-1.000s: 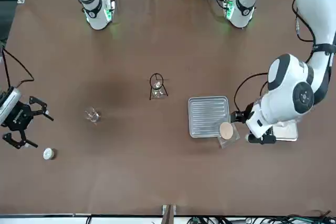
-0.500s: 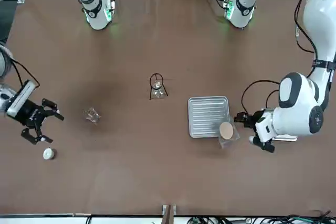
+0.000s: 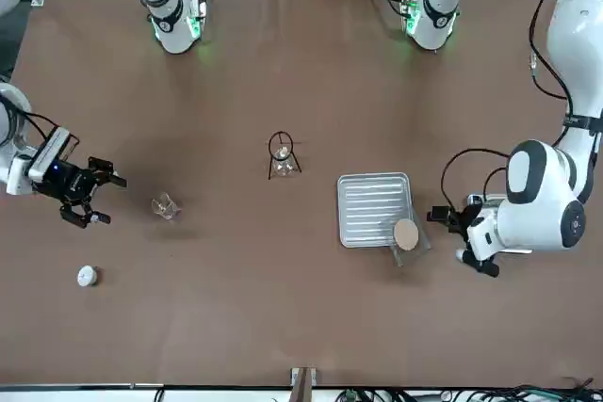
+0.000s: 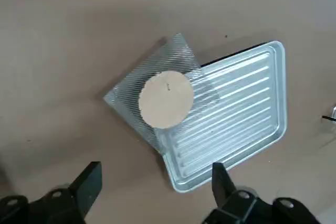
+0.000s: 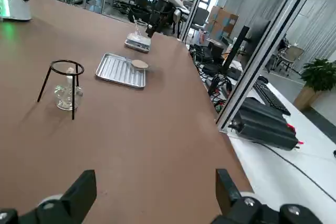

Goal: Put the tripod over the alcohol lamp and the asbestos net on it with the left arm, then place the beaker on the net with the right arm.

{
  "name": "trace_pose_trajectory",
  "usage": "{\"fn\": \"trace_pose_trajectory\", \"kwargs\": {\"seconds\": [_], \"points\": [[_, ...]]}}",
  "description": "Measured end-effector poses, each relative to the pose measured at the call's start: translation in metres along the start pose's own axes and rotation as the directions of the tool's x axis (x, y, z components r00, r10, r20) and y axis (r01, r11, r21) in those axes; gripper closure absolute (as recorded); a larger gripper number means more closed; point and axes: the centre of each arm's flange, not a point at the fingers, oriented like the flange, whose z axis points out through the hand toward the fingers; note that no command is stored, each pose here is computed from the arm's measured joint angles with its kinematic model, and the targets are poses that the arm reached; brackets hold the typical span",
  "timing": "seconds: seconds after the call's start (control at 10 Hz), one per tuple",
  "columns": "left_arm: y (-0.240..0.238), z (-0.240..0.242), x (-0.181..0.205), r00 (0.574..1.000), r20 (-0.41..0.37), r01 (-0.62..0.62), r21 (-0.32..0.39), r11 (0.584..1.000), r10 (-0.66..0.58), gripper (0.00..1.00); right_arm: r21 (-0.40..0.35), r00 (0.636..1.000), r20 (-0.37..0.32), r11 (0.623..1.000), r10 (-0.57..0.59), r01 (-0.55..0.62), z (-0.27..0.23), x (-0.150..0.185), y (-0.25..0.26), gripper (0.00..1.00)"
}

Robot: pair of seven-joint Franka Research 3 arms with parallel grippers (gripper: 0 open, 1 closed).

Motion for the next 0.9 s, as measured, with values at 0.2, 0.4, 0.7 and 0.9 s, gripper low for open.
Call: {"fn": "trace_pose_trajectory", "kwargs": {"seconds": [0.2,0.4,0.7,0.9], "points": [[-0.007,-0.002,-0.001,1.0,-0.003,-0.012,0.0,1.0,0.012,0.02,0.001,0.993,-0.017,0.993,0.116,-0.116,0.006,-0.022,-0.027,0.0],[-0.014,-0.005,-0.004,0.999,-0.023,0.044,-0.134,0.99,-0.048,0.01,-0.002,0.969,-0.025,0.969,0.246,-0.246,0.005,-0.038,-0.039,0.0],[-0.047,0.013,-0.008,0.998,-0.043,0.024,-0.291,0.957,-0.038,0.01,0.0,0.918,-0.03,0.919,0.394,-0.395,0.004,-0.043,-0.045,0.0],[-0.053,0.029,-0.006,0.993,-0.075,-0.106,-0.314,0.944,0.086,0.02,-0.001,0.89,-0.036,0.891,0.454,-0.454,0.002,-0.058,-0.068,0.0]]}}
